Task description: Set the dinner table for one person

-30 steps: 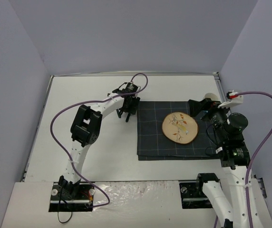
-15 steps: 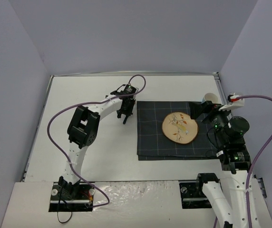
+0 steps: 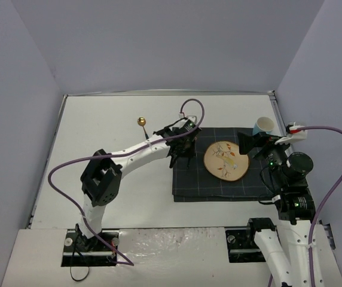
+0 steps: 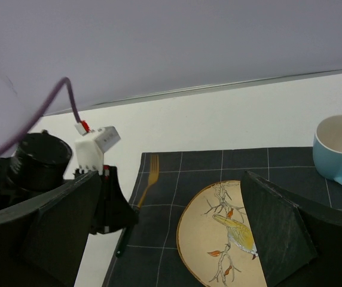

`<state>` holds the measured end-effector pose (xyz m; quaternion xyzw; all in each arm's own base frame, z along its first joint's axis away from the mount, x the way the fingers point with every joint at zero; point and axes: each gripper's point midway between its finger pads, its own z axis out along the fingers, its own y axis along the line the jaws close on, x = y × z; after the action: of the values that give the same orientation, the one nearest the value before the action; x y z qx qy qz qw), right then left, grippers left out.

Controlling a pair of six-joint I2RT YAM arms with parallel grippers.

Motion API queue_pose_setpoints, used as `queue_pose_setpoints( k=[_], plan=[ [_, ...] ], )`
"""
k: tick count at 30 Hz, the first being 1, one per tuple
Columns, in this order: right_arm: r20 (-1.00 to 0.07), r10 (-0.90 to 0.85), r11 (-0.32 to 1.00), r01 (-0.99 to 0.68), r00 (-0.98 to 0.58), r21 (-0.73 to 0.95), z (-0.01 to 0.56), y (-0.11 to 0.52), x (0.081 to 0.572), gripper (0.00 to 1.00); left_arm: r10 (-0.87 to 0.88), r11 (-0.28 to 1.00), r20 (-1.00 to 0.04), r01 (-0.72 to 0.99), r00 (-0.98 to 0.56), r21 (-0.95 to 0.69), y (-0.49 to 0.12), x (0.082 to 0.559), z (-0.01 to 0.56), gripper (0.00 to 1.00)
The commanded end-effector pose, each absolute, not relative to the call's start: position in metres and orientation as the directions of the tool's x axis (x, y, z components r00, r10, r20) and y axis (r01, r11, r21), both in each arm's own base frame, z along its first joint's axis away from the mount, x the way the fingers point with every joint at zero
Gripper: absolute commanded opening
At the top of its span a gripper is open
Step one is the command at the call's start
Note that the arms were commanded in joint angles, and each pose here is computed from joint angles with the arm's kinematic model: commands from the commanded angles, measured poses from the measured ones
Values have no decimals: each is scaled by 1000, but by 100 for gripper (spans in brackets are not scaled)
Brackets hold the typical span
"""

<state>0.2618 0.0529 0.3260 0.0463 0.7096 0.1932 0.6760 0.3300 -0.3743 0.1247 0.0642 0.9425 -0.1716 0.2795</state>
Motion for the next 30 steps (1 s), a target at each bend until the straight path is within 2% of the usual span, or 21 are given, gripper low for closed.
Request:
queue_pose_setpoints(
  k=[1, 6, 13, 21, 30],
  plan=[
    [-945, 324, 917, -235, -34, 323, 337, 58, 257, 100, -108, 926, -526, 108, -844, -363, -401, 331, 128, 0],
    [-948, 315, 918, -241, -36, 314, 336, 61, 253, 100, -109, 933, -520, 93, -847, -347, -418, 320, 109, 0],
    [-952, 303, 924, -235, -31, 302, 334, 60, 251, 100, -101, 963, -455, 29, -885, -269, -400, 305, 51, 0],
    [-953, 302, 924, -235, -34, 301, 333, 61, 252, 100, -156, 966, -446, -42, -881, -255, -379, 294, 44, 0],
    [-952, 306, 922, -240, -33, 305, 333, 62, 251, 100, -144, 977, -451, -53, -881, -208, -365, 289, 46, 0]
  ],
)
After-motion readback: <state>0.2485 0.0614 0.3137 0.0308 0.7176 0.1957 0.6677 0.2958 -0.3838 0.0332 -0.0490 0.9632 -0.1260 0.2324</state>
